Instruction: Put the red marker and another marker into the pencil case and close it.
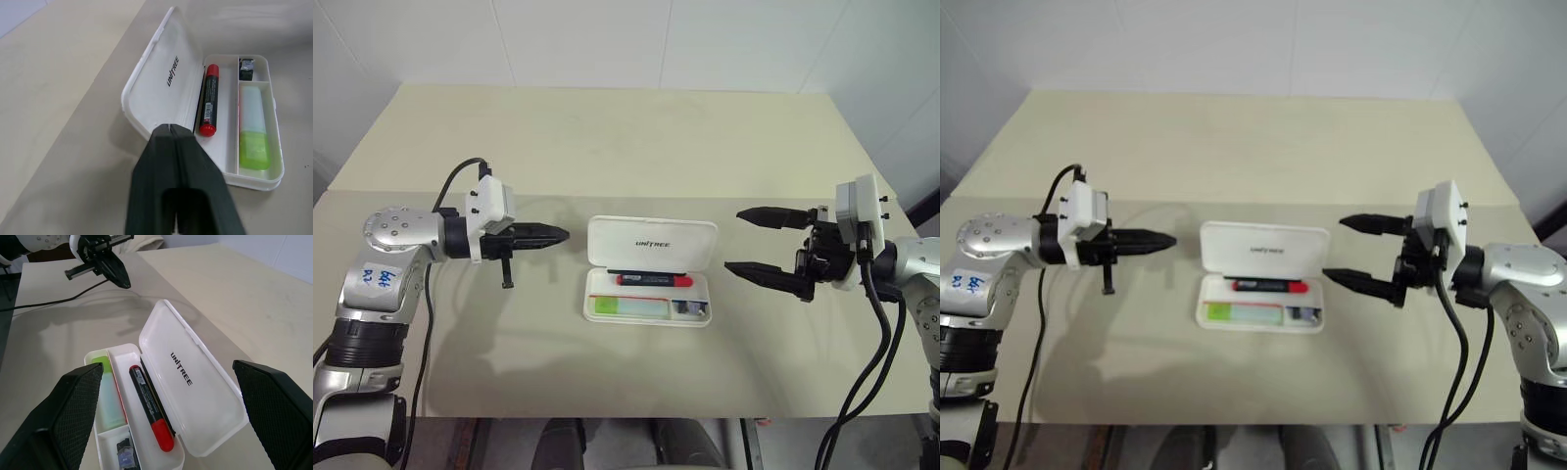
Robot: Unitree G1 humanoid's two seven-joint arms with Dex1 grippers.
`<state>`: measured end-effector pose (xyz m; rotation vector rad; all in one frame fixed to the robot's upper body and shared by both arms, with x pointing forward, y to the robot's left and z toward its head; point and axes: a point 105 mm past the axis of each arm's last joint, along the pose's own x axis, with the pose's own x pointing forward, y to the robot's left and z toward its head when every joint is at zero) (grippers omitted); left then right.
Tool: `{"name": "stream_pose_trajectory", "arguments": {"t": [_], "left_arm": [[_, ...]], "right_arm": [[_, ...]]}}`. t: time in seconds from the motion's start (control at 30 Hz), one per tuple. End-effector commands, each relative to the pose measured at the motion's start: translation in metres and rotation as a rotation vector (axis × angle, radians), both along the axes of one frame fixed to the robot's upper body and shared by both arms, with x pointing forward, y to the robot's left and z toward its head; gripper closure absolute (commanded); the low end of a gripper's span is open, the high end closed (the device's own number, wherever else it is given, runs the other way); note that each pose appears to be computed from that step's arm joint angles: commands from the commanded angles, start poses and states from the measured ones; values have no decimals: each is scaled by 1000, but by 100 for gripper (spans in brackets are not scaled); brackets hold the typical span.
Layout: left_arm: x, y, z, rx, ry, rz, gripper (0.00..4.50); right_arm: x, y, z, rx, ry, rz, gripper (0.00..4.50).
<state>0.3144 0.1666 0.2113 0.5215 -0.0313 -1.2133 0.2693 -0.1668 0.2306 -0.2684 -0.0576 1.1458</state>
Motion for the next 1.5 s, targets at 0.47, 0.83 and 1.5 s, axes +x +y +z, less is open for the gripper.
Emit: {"name": "stream_pose_trajectory", "arguments": {"t": [0.47, 0.83, 1.5], "left_arm": [[63, -11, -4, -136, -47, 320, 446], [43, -57, -7, -222, -31, 49, 446], [-24, -74, -66, 181, 184, -220, 446]], "right_arm": [[0, 4, 5, -24, -67, -36, 0], [-3, 9, 1, -11, -69, -52, 0], [-2, 15, -4, 26, -72, -66, 0]]}}
